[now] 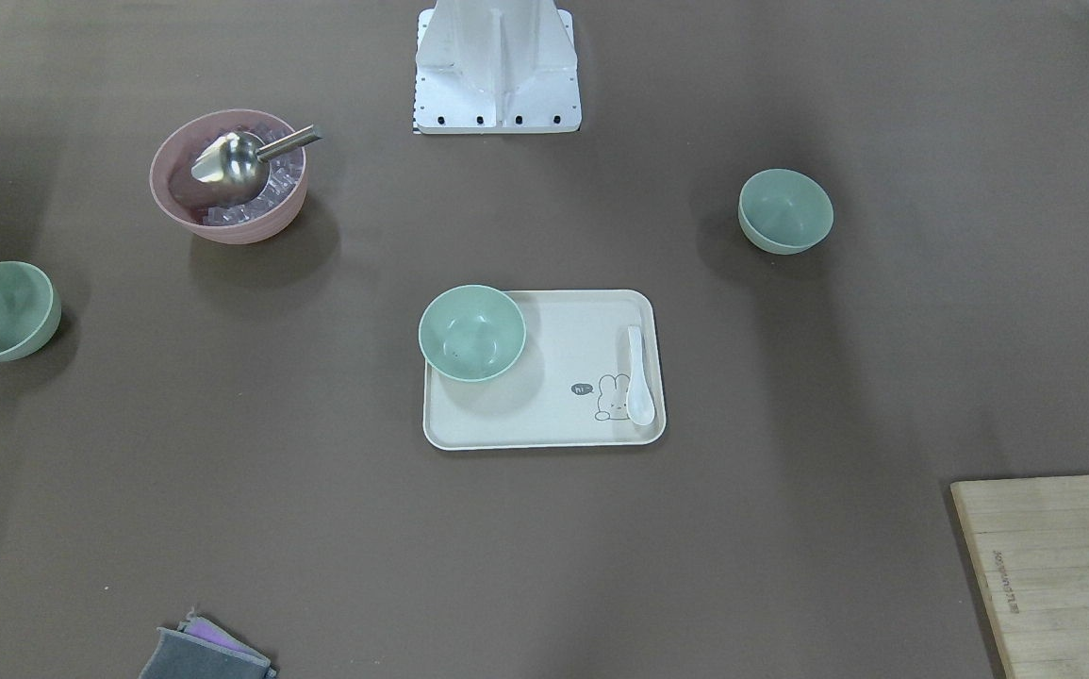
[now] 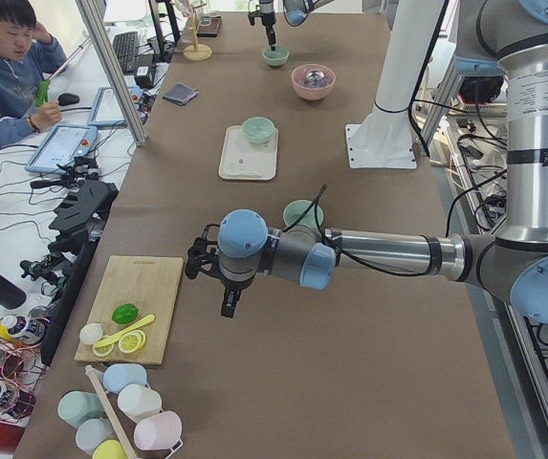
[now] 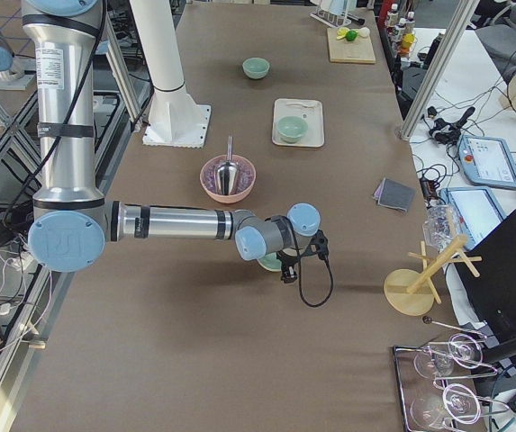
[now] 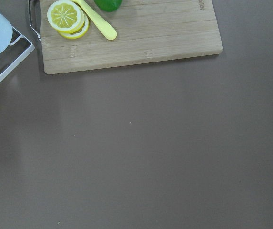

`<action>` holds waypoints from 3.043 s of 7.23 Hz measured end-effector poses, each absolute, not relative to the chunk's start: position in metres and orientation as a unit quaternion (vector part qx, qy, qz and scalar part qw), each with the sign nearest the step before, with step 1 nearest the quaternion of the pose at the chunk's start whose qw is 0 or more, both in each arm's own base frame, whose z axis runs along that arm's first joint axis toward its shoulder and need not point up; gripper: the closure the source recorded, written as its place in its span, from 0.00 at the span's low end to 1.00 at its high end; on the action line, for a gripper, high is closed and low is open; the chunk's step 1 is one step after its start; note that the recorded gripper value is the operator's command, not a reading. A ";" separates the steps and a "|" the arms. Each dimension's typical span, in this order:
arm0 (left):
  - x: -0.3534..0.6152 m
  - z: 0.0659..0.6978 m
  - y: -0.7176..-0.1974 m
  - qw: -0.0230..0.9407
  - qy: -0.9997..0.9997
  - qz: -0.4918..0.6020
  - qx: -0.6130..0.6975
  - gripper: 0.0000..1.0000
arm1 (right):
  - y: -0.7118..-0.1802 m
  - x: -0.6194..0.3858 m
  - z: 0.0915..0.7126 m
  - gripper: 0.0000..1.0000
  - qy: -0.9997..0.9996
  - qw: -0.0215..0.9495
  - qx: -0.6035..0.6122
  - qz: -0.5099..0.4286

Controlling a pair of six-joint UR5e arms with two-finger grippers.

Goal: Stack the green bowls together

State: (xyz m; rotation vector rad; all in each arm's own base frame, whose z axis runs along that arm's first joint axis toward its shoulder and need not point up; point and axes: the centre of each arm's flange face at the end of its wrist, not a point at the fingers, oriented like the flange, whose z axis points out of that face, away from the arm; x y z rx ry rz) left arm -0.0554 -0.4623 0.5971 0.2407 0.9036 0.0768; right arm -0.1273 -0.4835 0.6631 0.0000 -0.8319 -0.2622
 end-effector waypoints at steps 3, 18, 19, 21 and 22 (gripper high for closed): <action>-0.055 0.595 -0.464 0.892 0.435 0.038 0.118 0.02 | -0.482 -0.129 0.663 1.00 -0.406 0.905 -0.002 -0.128; 0.278 0.485 -0.381 0.887 0.459 -0.019 -0.055 0.03 | -0.515 -0.480 0.219 0.00 -0.487 0.867 -0.052 0.091; 0.283 0.488 -0.378 0.888 0.456 -0.016 -0.056 0.03 | -0.512 -0.481 0.223 0.00 -0.485 0.868 -0.051 0.090; 0.296 0.494 -0.370 0.894 0.445 -0.008 -0.055 0.23 | -0.513 -0.470 0.225 0.00 -0.488 0.867 -0.050 0.088; 0.304 0.494 -0.365 0.895 0.443 0.000 -0.058 0.92 | -0.516 -0.458 0.223 0.00 -0.494 0.863 -0.051 0.088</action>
